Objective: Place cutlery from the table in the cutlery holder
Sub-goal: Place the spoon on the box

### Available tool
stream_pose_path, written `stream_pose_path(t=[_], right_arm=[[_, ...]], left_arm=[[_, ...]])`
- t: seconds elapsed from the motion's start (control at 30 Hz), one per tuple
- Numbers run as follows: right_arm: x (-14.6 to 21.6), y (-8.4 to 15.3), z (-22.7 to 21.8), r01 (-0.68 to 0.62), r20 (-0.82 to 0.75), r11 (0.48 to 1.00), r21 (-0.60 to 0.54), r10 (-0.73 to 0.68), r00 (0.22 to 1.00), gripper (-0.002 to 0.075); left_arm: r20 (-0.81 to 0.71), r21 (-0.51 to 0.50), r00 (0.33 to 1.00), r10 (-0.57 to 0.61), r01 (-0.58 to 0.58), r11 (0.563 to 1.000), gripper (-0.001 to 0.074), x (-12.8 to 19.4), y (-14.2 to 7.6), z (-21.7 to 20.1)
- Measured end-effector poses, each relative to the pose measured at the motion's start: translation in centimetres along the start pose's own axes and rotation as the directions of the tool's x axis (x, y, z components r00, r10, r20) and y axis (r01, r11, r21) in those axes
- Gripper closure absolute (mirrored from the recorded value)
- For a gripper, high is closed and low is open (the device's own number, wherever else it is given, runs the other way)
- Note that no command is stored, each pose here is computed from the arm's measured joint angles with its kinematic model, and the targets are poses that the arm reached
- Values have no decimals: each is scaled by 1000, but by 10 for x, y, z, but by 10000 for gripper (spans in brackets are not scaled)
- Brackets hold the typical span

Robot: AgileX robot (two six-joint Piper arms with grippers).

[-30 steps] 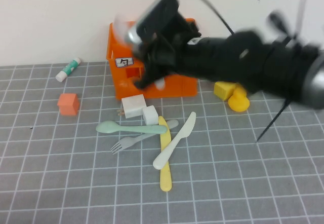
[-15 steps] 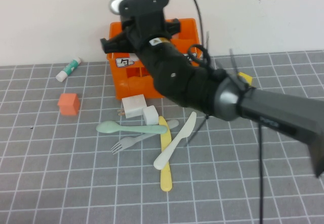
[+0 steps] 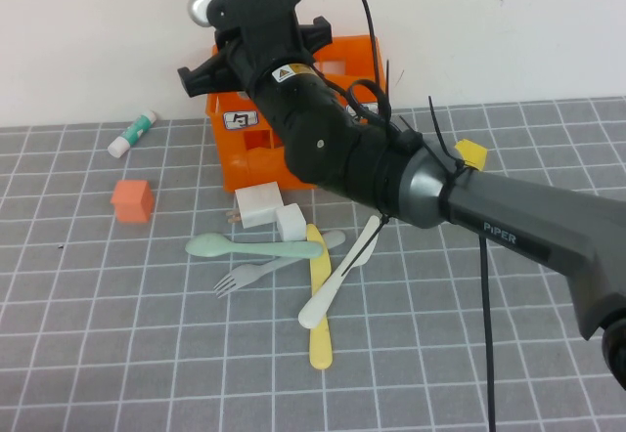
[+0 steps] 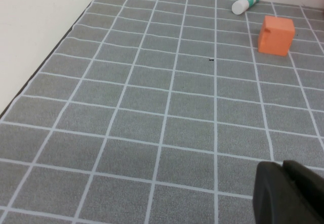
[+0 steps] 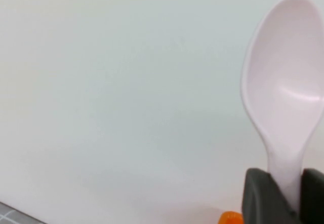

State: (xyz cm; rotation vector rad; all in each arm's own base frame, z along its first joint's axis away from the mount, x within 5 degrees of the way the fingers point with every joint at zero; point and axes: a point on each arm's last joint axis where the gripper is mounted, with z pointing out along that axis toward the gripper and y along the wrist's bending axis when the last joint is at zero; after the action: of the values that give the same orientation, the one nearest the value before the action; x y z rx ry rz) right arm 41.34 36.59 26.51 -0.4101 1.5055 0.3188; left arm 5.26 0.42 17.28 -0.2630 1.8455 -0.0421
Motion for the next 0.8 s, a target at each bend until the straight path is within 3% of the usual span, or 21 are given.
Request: stream_pose_path(t=[0.13, 0.37, 0.53, 0.67, 0.8], right_arm=[[8, 2, 2, 27, -3, 1000, -3, -27, 1000, 597], [29, 3, 7, 49, -22, 999, 8, -49, 999, 423], [22, 3, 5, 55, -21, 998, 3, -55, 998, 392], [-19, 13, -25, 69, -16, 994, -82, -71, 997, 454], [-60, 18, -89, 61, 16, 989, -135, -59, 998, 643]], left_arm=[[0, 0, 1000, 0, 0, 1000, 736, 0, 0, 0], [0, 0, 1000, 0, 0, 1000, 736, 0, 0, 0], [0, 0, 1000, 0, 0, 1000, 736, 0, 0, 0], [0, 0, 1000, 0, 0, 1000, 736, 0, 0, 0], [0, 0, 1000, 0, 0, 1000, 736, 0, 0, 0]])
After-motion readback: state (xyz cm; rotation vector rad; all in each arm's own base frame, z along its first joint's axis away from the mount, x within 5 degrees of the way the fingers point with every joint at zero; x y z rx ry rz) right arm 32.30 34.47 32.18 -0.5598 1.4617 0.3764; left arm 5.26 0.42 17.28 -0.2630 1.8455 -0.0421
